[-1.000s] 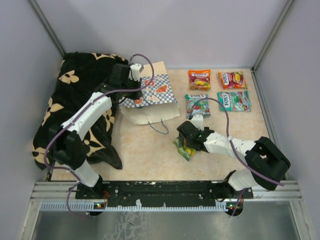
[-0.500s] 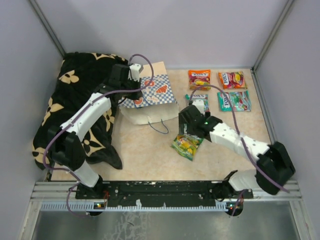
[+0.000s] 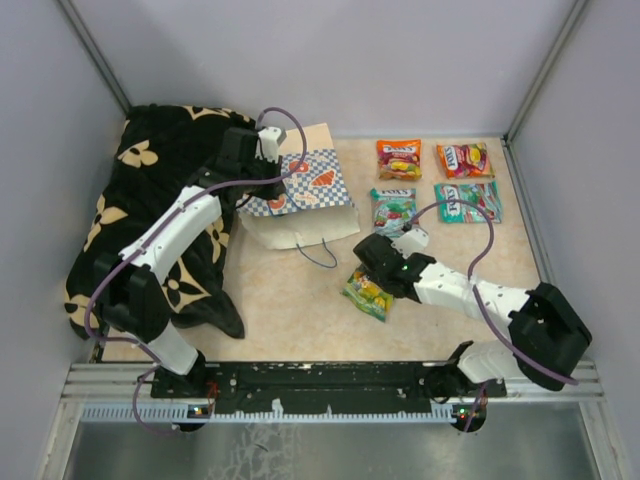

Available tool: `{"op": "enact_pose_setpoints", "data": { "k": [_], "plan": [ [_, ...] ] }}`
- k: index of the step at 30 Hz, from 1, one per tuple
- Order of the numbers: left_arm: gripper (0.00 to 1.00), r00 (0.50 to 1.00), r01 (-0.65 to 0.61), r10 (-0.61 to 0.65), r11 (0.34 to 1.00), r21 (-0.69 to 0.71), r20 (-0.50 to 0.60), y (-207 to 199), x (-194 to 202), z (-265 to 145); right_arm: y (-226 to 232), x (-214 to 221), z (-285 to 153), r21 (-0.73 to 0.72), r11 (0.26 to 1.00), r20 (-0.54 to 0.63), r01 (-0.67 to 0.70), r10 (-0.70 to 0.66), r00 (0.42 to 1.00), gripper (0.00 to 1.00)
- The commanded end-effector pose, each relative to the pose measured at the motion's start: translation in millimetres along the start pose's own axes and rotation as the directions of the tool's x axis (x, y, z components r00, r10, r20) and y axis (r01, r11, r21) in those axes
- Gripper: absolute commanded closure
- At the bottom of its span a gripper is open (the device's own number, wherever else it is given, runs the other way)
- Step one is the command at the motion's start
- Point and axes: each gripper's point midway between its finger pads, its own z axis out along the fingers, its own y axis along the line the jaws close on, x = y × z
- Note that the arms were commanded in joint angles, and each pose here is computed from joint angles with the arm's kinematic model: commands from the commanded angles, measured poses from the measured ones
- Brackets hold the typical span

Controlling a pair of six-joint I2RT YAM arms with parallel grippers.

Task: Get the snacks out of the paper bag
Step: Adjust the snack at the center of the board.

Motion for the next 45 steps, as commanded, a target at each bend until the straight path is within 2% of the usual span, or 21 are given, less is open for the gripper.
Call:
{"op": "enact_pose_setpoints", "data": {
  "k": [1,6,10,13,15,19,22,25,27,30,33,38,42,45],
  "plan": [
    [1.00,0.999,0.003,-0.003,1.000,-0.002,0.040,-0.6,-13.6,-10.8,1.7,-12.4,4.6,0.039,0.996,0.071,-0.076,0.073,0.995,0.51],
    [1.00,0.999,0.004,-0.004,1.000,0.004,0.035,-1.3,-10.8,-8.8,-25.6,2.5,22.7,0.083,0.997,0.031,-0.007,0.005,1.000,0.53],
    [1.00,1.000,0.000,0.000,1.000,0.007,0.025,-1.1,-7.6,-5.2,-28.4,6.9,35.1,-0.010,0.973,-0.041,0.230,-0.231,0.972,0.49],
    [1.00,1.000,-0.001,0.001,1.000,0.010,0.027,-1.1,-8.4,-4.0,-36.2,-7.9,33.4,-0.012,0.903,-0.031,0.429,-0.429,0.903,0.40],
    [1.00,1.000,-0.001,0.001,1.000,0.015,0.028,-2.3,-8.8,-3.2,-39.6,-15.7,30.8,-0.027,0.837,-0.045,0.546,-0.547,0.836,0.26],
    [1.00,1.000,0.004,-0.005,0.999,0.032,0.030,-5.3,-10.4,-0.9,-53.8,-31.7,34.9,0.011,0.780,-0.146,0.625,-0.617,0.773,0.12],
    [1.00,1.000,0.002,-0.003,0.999,0.037,0.031,-6.8,-11.7,-1.5,-51.2,-48.0,33.7,0.086,0.806,-0.142,0.586,-0.572,0.808,0.10],
    [1.00,0.999,0.000,-0.001,1.000,0.027,0.036,-4.9,-12.6,-4.2,-21.7,-63.5,13.0,0.102,0.880,-0.007,0.464,-0.466,0.885,0.03],
    [1.00,0.999,0.003,-0.004,1.000,0.027,0.039,-5.4,-12.5,-4.8,2.2,-63.7,-3.2,0.072,0.931,0.095,0.359,-0.364,0.926,0.01],
    [1.00,0.999,0.009,-0.011,0.999,0.036,0.035,-6.9,-10.3,-2.9,33.1,-39.7,-13.0,-0.035,0.975,0.130,0.219,-0.213,0.968,0.01],
    [1.00,1.000,0.012,-0.013,0.999,0.038,0.028,-6.9,-7.9,-1.5,32.1,-10.6,-1.5,0.017,0.988,0.085,0.150,-0.151,0.985,0.01],
    [1.00,1.000,-0.001,0.000,1.000,0.019,0.026,-3.5,-4.6,-4.2,-8.5,17.9,19.2,0.213,0.971,0.029,0.113,-0.122,0.992,0.02],
    [1.00,1.000,-0.001,0.000,1.000,0.019,0.020,-2.9,-0.8,-1.1,-24.9,35.8,26.1,0.196,0.976,-0.012,0.097,-0.097,0.995,0.12],
    [1.00,1.000,-0.001,0.000,1.000,0.025,0.013,-3.6,0.8,1.6,-32.5,38.2,28.5,0.190,0.967,-0.025,0.172,-0.170,0.985,0.17]
  ]
}}
